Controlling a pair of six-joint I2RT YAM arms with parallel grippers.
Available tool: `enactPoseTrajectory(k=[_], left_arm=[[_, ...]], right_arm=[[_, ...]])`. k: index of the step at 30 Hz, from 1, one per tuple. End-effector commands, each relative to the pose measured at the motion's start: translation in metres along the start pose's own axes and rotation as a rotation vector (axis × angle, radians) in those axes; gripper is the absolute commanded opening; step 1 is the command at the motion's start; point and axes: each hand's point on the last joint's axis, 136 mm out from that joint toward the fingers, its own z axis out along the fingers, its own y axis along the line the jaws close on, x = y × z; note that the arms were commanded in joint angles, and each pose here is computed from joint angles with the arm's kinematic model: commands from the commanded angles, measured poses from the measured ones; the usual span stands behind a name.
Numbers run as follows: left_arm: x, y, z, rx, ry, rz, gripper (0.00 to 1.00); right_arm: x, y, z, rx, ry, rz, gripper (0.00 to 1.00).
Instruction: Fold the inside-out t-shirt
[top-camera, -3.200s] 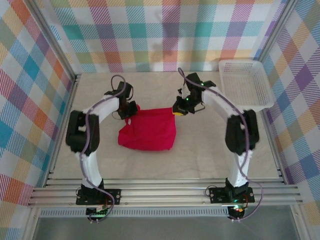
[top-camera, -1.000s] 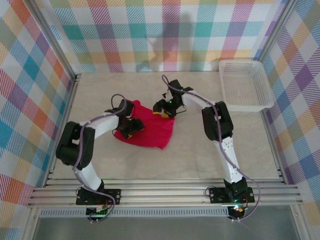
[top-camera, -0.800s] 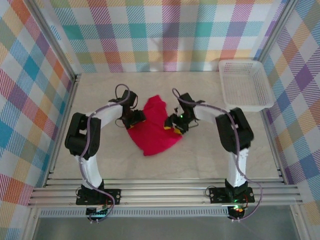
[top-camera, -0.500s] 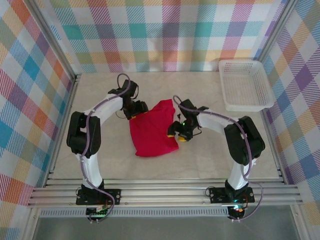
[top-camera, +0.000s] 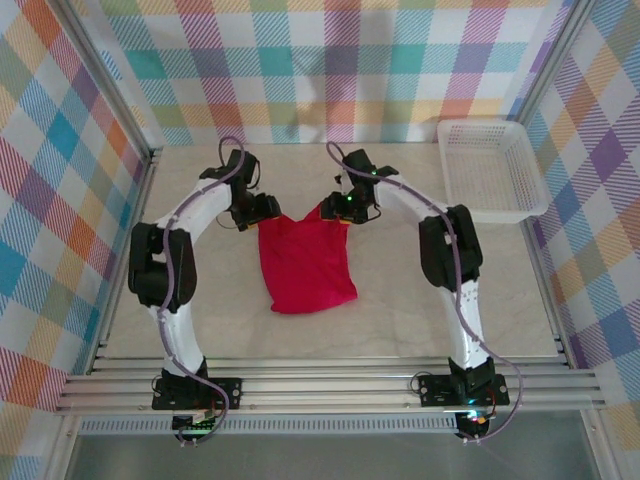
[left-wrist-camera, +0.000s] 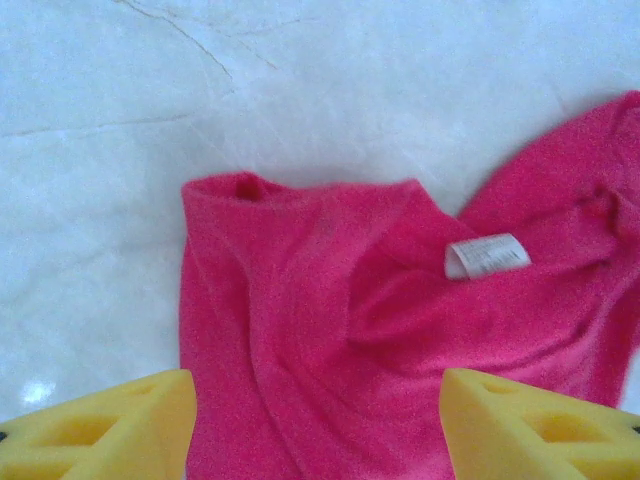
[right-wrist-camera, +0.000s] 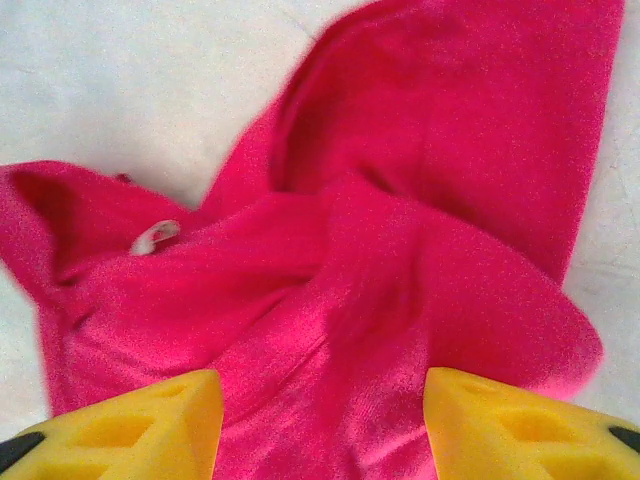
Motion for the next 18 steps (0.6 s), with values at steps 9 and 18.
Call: enactPoseTrajectory(k=[9,18], left_arm=[[-0.017,0.018,0.053,-0.105,0.048,0.017,0.43],[-0.03,0.003,0.001,-0.083,-0.027,0.017,0.0]], right_arm=[[-0.003,-0.011,0.016,0.045,0.061,-0.002,0.18],[-0.014,0.01,-0.057,0.059,-0.057,-0.059,0.0]])
